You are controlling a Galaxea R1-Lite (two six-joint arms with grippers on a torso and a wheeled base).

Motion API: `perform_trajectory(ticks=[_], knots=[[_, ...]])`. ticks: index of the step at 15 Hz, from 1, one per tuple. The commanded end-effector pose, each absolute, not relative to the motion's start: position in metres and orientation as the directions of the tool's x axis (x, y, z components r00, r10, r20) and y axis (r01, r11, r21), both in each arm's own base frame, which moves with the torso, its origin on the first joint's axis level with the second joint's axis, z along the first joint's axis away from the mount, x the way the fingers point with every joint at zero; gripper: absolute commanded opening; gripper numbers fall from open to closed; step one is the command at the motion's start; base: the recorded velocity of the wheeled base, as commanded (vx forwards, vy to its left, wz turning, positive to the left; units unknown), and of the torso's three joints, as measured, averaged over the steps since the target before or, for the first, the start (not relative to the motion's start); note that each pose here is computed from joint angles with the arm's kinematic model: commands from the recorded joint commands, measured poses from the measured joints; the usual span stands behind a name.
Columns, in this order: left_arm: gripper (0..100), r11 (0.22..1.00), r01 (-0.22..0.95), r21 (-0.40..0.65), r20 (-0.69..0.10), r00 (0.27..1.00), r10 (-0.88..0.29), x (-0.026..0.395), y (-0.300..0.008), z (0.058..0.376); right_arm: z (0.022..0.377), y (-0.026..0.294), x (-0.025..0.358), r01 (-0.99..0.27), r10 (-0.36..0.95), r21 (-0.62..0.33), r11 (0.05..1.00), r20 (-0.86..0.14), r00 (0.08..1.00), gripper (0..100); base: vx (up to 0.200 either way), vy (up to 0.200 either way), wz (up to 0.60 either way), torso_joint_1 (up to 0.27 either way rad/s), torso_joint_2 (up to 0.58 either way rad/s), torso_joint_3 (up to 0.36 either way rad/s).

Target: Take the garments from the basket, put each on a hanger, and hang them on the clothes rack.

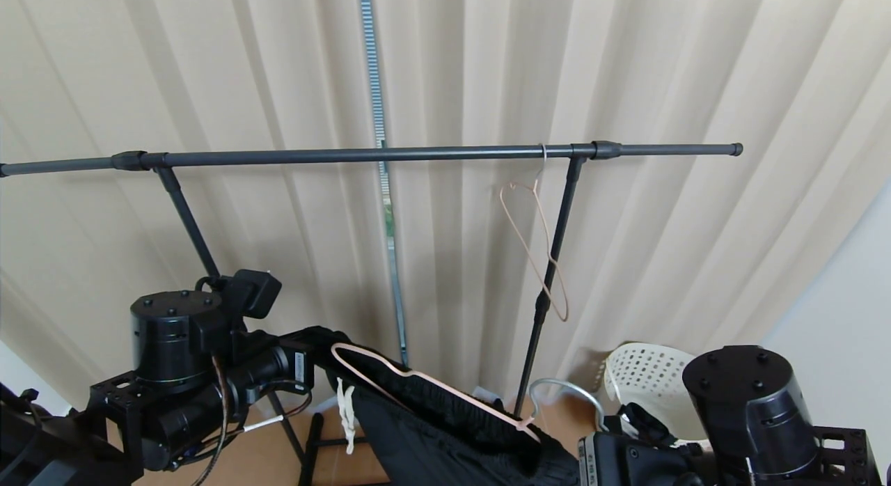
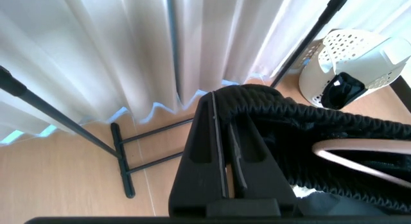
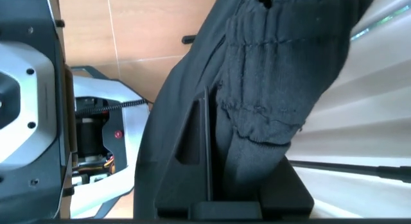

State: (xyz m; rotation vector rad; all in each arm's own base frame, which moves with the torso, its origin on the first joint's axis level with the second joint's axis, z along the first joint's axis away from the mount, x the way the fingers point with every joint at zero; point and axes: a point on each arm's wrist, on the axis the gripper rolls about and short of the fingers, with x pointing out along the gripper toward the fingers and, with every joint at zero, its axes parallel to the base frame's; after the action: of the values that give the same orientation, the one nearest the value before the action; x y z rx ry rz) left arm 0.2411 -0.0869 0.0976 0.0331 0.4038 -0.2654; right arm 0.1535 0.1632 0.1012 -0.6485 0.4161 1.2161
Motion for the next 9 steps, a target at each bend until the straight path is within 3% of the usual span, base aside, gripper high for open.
perform_trajectory(ticks=[1,9], knots=[[0,0.969,0.248,-0.019,-0.381,0.894,-0.236,0.2432,-0.0867,0.0999,0.0974,0.1635,0.1531,-0.954,0.718,-0.233,0.191,-0.63,0.298,0,0.0,0.0,0.0,0.0,0.0,0.0],[0,0.973,0.231,-0.016,-0.364,0.905,-0.221,0.2453,-0.0858,0.104,0.0899,0.1651,0.1558,-0.949,0.684,-0.254,0.185,-0.66,0.31,0,0.0,0.0,0.0,0.0,0.0,0.0]])
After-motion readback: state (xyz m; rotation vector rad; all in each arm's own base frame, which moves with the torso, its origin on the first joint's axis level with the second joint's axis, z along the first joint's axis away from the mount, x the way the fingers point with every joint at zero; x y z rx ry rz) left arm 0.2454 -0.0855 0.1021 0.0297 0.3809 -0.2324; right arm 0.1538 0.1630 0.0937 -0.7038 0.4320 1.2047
